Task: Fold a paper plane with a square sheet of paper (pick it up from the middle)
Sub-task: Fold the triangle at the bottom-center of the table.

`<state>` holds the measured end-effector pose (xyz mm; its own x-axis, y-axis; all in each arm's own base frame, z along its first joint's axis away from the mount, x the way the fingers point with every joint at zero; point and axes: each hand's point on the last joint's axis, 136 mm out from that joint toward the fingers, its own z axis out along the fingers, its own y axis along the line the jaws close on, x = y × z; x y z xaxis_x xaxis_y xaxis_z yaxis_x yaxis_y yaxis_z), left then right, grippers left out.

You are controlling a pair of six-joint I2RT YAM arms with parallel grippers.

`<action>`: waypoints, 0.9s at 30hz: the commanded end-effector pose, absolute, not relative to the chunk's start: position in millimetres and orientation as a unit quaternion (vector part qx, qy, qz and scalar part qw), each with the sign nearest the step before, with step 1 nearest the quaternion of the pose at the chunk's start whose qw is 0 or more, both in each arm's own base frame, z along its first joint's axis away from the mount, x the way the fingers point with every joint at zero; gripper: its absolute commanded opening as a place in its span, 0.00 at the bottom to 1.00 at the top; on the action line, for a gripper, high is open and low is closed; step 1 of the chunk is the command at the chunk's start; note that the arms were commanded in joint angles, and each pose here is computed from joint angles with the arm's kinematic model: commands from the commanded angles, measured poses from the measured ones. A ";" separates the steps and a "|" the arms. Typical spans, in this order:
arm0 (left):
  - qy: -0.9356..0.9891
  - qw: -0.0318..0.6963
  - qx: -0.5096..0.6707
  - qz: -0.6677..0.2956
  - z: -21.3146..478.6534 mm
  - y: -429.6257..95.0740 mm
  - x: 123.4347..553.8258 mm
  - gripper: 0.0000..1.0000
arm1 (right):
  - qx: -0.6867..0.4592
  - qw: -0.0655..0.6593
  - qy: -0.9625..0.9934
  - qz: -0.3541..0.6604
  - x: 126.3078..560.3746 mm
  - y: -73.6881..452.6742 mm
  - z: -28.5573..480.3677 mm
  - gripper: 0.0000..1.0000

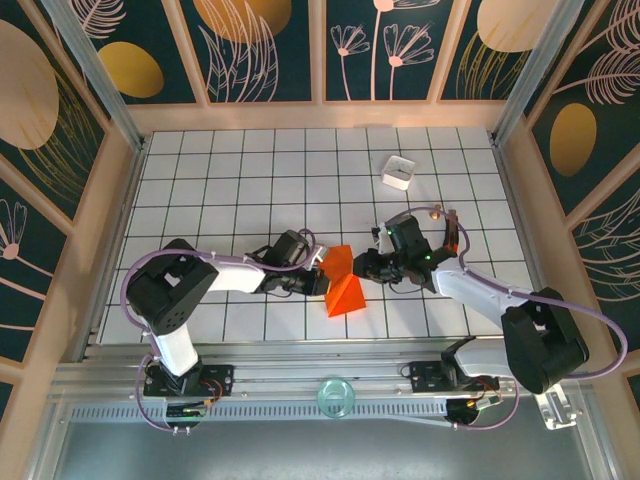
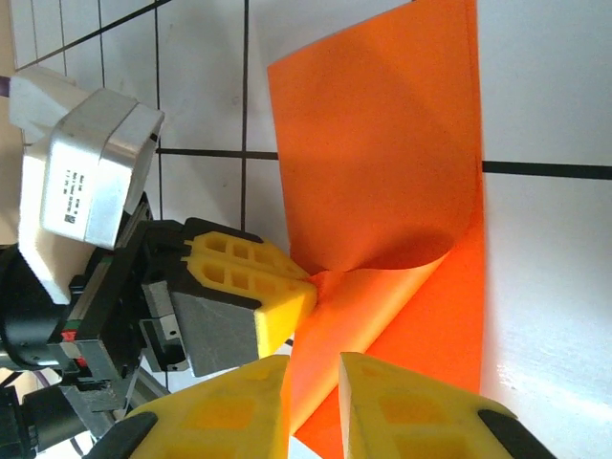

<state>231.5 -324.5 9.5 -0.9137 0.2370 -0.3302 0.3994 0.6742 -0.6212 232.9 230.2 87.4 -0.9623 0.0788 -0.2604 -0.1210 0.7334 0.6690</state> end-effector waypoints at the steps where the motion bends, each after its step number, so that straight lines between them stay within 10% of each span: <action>1: 0.965 0.071 0.128 -0.216 -58.6 -271.6 226.3 0.00 | 0.000 0.134 0.924 0.358 227.2 224.9 83.8 0.20; 27: 0.968 0.054 0.120 -0.212 -61.7 -270.1 221.1 0.00 | -0.058 0.088 0.903 0.416 174.0 288.5 67.9 0.08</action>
<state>237.4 -328.2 9.7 -0.9252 0.2281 -0.3033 0.3727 0.6962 -0.6135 175.9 278.2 64.5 -0.9807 -0.0267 -0.1937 -0.1601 0.6785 0.7169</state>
